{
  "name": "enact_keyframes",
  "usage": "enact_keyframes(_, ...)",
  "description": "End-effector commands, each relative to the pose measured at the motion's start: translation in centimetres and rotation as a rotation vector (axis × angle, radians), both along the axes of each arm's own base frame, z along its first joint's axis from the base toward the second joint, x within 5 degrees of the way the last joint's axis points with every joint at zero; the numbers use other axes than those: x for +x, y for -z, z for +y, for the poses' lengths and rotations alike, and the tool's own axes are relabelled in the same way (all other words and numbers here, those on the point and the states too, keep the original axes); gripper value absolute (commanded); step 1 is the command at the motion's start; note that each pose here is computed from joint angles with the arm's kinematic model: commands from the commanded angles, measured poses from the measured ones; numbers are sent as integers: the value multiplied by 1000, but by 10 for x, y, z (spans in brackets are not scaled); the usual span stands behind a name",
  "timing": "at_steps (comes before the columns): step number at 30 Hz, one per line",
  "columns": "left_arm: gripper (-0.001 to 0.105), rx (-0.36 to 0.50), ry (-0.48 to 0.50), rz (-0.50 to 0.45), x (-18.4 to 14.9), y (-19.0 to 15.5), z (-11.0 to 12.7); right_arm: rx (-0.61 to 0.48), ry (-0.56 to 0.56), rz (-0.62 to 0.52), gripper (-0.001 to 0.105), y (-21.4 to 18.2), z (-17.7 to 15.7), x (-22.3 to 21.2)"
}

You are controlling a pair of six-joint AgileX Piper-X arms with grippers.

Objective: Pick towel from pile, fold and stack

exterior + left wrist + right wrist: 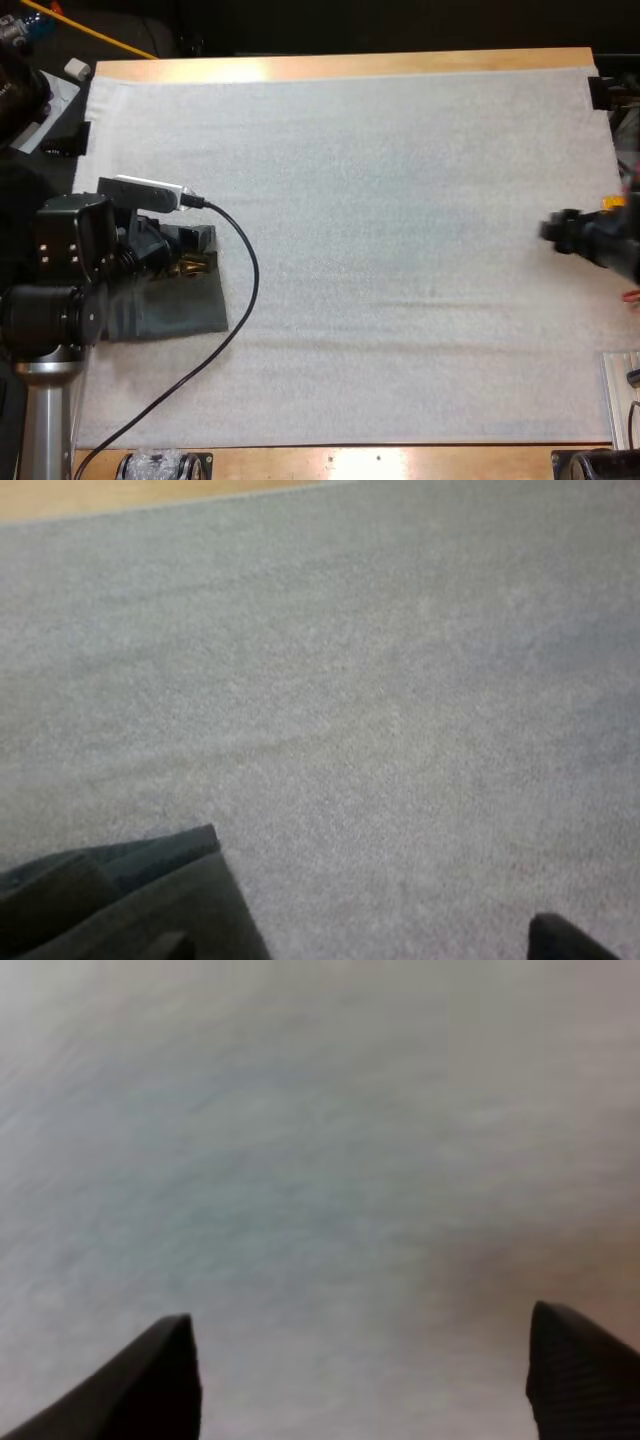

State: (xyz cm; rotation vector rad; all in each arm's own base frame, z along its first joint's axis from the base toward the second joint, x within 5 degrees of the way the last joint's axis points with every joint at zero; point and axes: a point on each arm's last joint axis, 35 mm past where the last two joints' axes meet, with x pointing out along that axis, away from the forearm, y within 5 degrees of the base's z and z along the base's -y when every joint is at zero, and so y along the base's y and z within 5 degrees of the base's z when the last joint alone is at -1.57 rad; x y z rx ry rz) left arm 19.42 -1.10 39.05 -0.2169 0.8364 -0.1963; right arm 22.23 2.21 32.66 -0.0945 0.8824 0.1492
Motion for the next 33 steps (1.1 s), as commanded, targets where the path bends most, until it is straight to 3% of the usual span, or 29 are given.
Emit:
enact_keyframes(1, 64, 34, -23, -14, -5, -4, 2, -32, 53, -25, 66, -10, -19, -12)
enact_keyframes(7, 64, 63, -45, -43, -16, -10, 3, -71, 85, -92, 66, -28, -31, -40)
enact_keyframes(14, 64, 97, -73, -139, -49, -27, 5, -99, 58, -193, 65, -48, -28, -79)
enact_keyframes(17, 63, 86, -71, -142, -48, -26, 4, -93, 69, -196, 66, -48, -29, -76)
enact_keyframes(27, 64, 133, -133, -358, -126, -49, 8, -98, 56, -366, 66, -69, -25, -136)
enact_keyframes(33, 64, 153, -156, -438, -170, -49, 10, -94, 50, -453, 66, -74, -23, -171)
